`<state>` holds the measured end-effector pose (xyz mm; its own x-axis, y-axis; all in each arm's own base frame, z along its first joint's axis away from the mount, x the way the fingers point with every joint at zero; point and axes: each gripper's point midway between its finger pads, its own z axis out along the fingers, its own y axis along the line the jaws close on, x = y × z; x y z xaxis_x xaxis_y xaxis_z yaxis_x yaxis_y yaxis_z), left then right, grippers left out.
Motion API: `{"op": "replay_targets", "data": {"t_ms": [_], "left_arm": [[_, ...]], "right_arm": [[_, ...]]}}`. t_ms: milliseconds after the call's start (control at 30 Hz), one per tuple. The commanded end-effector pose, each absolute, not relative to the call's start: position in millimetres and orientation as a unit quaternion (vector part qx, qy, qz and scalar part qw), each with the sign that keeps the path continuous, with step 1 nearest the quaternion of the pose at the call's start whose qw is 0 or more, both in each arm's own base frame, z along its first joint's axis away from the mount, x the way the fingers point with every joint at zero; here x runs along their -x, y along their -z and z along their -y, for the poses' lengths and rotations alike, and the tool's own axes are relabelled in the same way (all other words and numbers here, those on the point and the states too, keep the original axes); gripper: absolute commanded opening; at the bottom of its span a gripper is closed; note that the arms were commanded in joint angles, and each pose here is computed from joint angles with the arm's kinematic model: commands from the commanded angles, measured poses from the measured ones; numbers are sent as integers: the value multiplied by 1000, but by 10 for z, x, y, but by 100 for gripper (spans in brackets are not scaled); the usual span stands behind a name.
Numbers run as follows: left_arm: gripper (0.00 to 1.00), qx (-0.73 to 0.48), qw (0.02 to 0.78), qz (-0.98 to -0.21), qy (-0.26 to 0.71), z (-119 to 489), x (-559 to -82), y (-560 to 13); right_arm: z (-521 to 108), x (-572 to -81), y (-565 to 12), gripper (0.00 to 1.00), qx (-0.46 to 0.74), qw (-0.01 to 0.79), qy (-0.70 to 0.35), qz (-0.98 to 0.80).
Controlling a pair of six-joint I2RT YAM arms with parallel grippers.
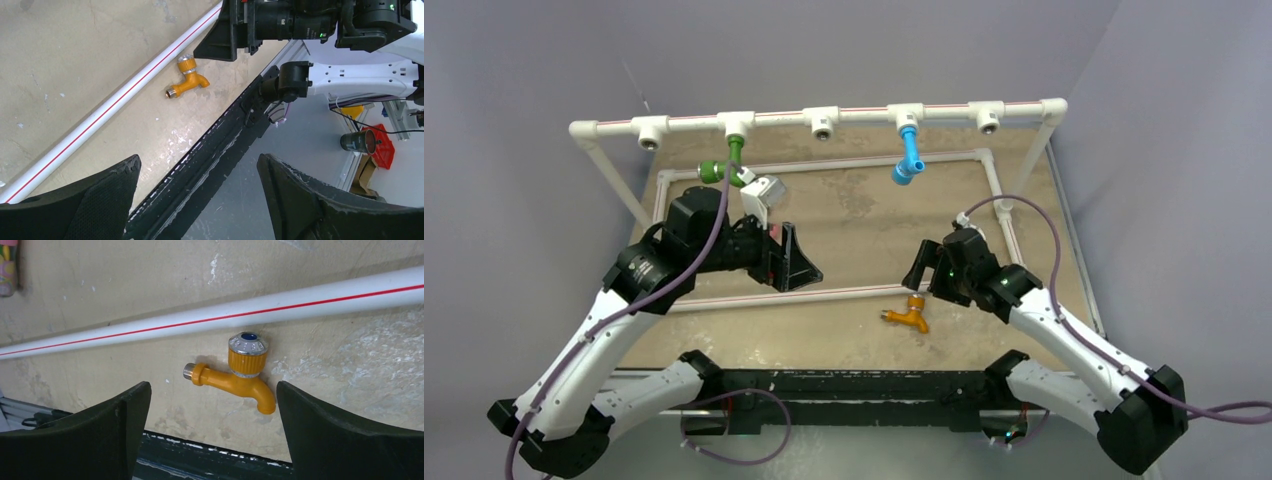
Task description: Install the water faucets
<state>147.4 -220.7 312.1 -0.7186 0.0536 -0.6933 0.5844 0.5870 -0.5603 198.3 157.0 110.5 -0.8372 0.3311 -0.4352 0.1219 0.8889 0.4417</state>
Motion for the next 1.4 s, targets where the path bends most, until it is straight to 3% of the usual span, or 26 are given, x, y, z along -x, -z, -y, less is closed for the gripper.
{"op": "replay_targets", "data": {"t_ms": [0, 400, 667, 1367], "left_arm": [[86, -199, 349, -808, 431, 2207, -1423, -3377], [86, -214, 340, -813, 422, 2196, -1400, -3307], [86, -221, 342, -814, 415, 2158, -1379, -3322], [86, -225, 333, -816, 415, 2177, -1378, -3303]], "right_arm": [[-1610, -1997, -1008, 95, -169, 268, -183, -931], [-1727, -1704, -441, 92, -200, 232, -93, -947], [-1596, -1734, -393, 85, -232, 249, -41, -939], [-1746, -1970, -330, 64, -243, 273, -37, -930]]}}
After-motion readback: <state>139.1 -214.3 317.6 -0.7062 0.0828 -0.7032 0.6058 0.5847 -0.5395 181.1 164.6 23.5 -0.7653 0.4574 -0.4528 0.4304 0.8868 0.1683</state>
